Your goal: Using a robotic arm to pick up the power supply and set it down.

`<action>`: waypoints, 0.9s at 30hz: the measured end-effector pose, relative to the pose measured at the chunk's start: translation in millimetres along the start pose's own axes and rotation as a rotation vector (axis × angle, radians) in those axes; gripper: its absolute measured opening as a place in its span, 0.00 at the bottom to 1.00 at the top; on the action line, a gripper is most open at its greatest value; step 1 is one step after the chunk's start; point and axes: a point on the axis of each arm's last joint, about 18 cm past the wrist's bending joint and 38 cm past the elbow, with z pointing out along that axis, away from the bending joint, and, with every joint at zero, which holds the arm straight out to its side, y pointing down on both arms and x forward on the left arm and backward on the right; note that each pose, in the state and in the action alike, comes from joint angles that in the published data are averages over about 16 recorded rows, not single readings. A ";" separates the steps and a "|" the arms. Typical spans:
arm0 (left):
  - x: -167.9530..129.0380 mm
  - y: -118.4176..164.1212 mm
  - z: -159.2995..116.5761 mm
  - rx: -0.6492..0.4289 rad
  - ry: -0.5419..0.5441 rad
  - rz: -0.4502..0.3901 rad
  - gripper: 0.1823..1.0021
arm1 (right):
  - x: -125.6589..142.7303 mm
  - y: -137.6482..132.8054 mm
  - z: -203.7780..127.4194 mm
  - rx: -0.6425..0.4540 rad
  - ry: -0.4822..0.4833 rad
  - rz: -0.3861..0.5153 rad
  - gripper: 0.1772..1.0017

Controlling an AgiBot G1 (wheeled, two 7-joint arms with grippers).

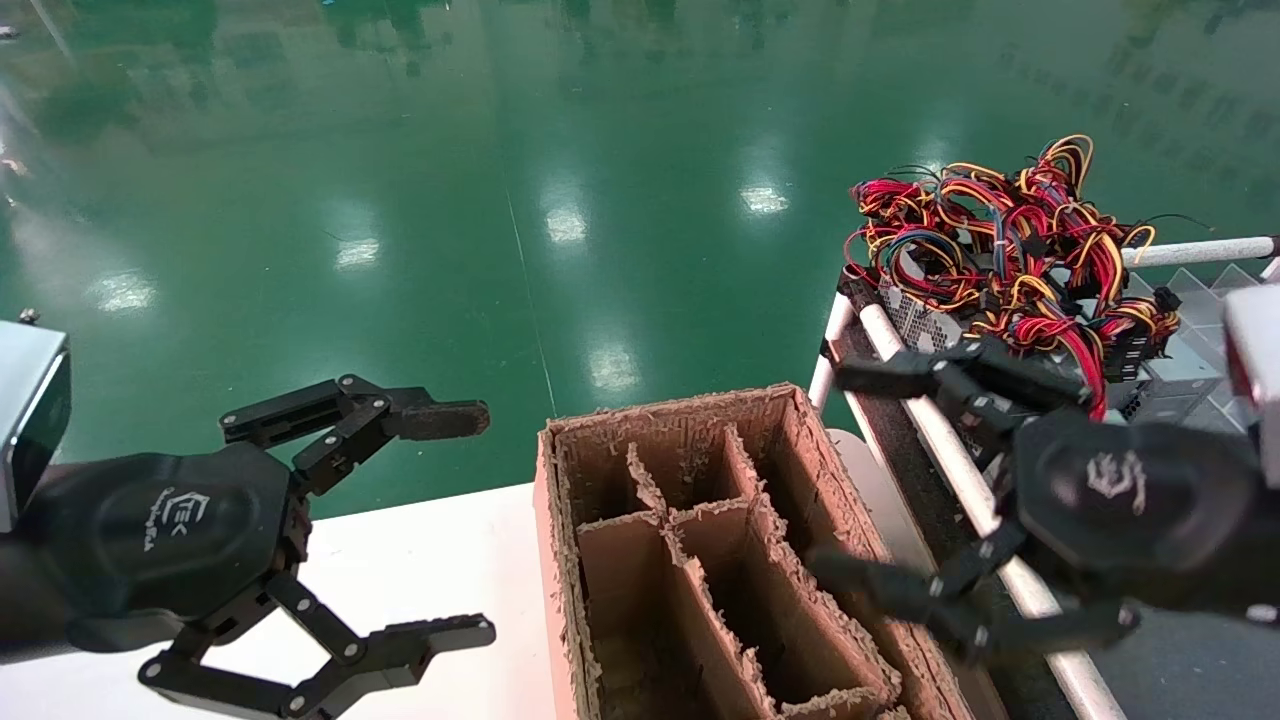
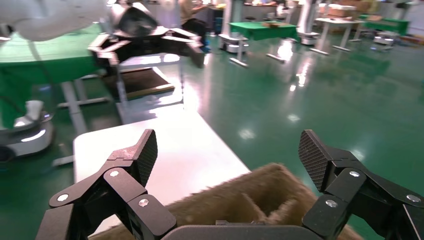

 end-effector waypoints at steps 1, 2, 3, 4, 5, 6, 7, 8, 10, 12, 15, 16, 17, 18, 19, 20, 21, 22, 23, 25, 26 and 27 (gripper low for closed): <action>0.0 0.0 0.0 0.000 0.000 0.000 1.00 | -3.2 -0.4 2.3 0.001 -0.012 -0.002 1.00; 0.0 0.0 0.0 0.000 0.000 0.000 1.00 | -6.5 -0.8 4.5 0.001 -0.025 -0.003 1.00; 0.0 0.0 0.0 0.000 0.000 0.000 1.00 | -9.6 -1.1 6.6 0.002 -0.036 -0.005 1.00; 0.0 0.0 0.0 0.000 0.000 0.000 1.00 | -12.5 -1.4 8.6 0.002 -0.047 -0.006 1.00; 0.0 0.0 0.0 0.000 0.000 0.000 1.00 | -15.1 -1.7 10.3 0.003 -0.057 -0.008 1.00; 0.0 0.0 0.0 0.000 0.000 0.000 1.00 | -17.5 -2.0 11.8 0.003 -0.066 -0.009 1.00; 0.0 0.0 0.0 0.000 0.000 0.000 1.00 | -19.8 -2.2 13.1 0.004 -0.074 -0.010 1.00; 0.0 0.0 0.0 0.000 0.000 0.000 1.00 | -21.6 -2.4 14.3 0.004 -0.081 -0.010 1.00; 0.0 0.0 0.0 0.000 0.000 0.000 1.00 | -24.7 -2.7 16.1 0.005 -0.092 -0.012 1.00; 0.0 0.0 -0.1 0.000 0.000 0.000 1.00 | -26.7 -3.0 17.3 0.006 -0.099 -0.012 1.00; -0.1 0.1 -0.1 0.000 -0.001 0.000 1.00 | -28.0 -3.2 17.9 0.007 -0.104 -0.013 1.00; -0.1 0.1 -0.1 0.000 -0.001 0.000 1.00 | -28.3 -3.2 18.1 0.007 -0.105 -0.013 1.00; -0.1 0.1 -0.1 0.000 -0.001 0.000 1.00 | -28.2 -3.2 18.1 0.007 -0.105 -0.013 1.00; -0.1 0.0 -0.1 0.000 -0.001 0.000 1.00 | -27.9 -3.2 17.9 0.007 -0.103 -0.013 1.00; -0.1 0.0 -0.1 0.000 -0.001 0.000 1.00 | -27.5 -3.2 17.7 0.008 -0.102 -0.012 1.00; -0.1 0.0 -0.1 0.000 -0.001 0.000 1.00 | -27.1 -3.2 17.5 0.008 -0.101 -0.012 1.00; -0.1 0.0 -0.1 0.000 -0.001 0.000 1.00 | -26.7 -3.1 17.3 0.008 -0.099 -0.012 1.00; -0.1 0.0 -0.1 0.000 -0.001 0.000 1.00 | -26.4 -3.1 17.1 0.008 -0.098 -0.011 1.00; -0.1 0.0 -0.1 0.000 -0.001 0.000 1.00 | -26.1 -3.1 16.9 0.008 -0.097 -0.011 1.00; -0.1 0.0 -0.1 0.000 -0.001 0.000 1.00 | -25.5 -3.1 16.6 0.008 -0.095 -0.011 1.00; -0.1 0.0 -0.1 0.000 -0.001 0.000 1.00 | -25.2 -3.0 16.4 0.008 -0.094 -0.011 1.00; -0.1 0.0 -0.1 0.000 -0.001 0.000 1.00 | -25.0 -3.0 16.3 0.008 -0.093 -0.010 1.00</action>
